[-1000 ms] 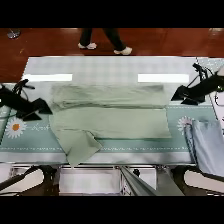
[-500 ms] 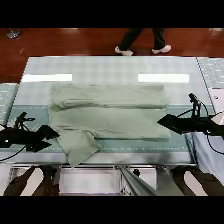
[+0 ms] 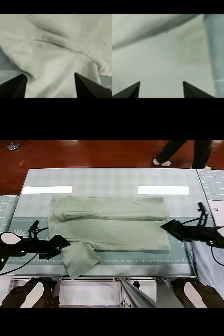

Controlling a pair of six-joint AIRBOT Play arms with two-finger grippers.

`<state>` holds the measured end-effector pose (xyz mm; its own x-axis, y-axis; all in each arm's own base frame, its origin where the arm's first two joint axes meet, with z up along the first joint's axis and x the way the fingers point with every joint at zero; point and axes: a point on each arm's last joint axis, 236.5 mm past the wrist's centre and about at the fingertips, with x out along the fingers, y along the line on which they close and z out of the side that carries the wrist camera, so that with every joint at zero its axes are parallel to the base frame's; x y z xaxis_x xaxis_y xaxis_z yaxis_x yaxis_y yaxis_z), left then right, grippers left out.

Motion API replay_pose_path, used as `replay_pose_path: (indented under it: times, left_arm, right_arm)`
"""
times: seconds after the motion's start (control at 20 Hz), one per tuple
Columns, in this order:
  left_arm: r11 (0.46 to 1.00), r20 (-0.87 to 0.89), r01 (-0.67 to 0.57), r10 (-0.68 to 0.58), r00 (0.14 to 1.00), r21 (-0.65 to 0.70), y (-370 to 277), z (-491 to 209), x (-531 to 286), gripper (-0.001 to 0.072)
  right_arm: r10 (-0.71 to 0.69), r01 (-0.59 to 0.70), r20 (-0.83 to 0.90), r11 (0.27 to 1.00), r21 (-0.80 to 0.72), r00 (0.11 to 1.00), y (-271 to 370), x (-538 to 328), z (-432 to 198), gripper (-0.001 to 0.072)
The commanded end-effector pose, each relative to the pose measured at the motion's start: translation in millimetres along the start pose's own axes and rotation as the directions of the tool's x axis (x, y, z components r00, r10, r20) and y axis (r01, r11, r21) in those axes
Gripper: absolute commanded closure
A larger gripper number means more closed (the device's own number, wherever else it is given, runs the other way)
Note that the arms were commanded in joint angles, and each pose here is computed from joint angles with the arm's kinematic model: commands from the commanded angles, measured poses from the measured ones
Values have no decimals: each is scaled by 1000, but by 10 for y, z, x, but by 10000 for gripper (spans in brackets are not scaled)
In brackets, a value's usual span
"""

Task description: Fold the shirts.

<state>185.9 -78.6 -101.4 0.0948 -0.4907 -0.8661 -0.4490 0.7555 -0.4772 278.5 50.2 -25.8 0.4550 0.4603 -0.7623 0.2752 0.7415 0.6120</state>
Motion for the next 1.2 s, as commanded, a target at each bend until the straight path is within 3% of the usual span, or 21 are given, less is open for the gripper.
replay_pose_path:
  times: [0.0, 0.05, 0.1, 0.15, 0.3, 0.55, 0.9, 0.95, 1.0, 1.05, 1.1, 1.15]
  left_arm:
    - [999, -22, -36, 37, 999, 25, 66, -8, 128, 8]
    - [999, -27, -37, 38, 999, 37, 74, -11, 137, 20]
    - [997, -26, -36, 38, 999, 70, 70, -7, 133, 326]
    - [994, -24, -33, 35, 999, 106, 55, 5, 119, 697]
    - [987, -23, -22, 26, 999, 156, -27, 51, 45, 689]
    - [987, -17, -13, 16, 1000, 159, -73, 81, 17, 689]
    - [987, 2, -16, 16, 1000, 159, -74, 128, 17, 688]
    - [987, 7, -17, 16, 1000, 159, -75, 139, 16, 688]
    - [987, 10, -17, 16, 1000, 159, -76, 148, 15, 688]
    - [987, 14, -17, 15, 1000, 161, -83, 161, 7, 688]
    - [986, 21, -16, 13, 1000, 167, -105, 189, -17, 688]
    - [985, 34, -12, 6, 999, 171, -144, 244, -65, 688]
  right_arm:
    - [-23, 15, 88, 995, 97, 996, -212, -392, 355, 97]
    - [-38, 29, 73, 992, 121, 997, -309, -462, 326, 97]
    - [-77, 72, 30, 989, 132, 997, -446, -489, 217, 96]
    - [-134, 136, -27, 981, 138, 991, -592, -494, 75, 97]
    - [-257, 284, -215, 953, 102, 942, -898, -364, -438, 97]
    - [-232, 273, -491, 962, 12, 840, -858, 6, -1076, 97]
    - [-87, 144, -358, 980, 137, 930, -541, 423, -624, 98]
    - [-70, 129, -341, 980, 153, 937, -499, 449, -553, 129]
    - [-52, 110, -338, 982, 153, 940, -458, 465, -519, 283]
    - [-36, 85, -343, 988, 128, 939, -419, 470, -504, 531]
    - [-23, 57, -352, 995, 86, 936, -372, 452, -490, 688]
    - [-23, 47, -352, 997, 62, 936, -339, 421, -442, 687]
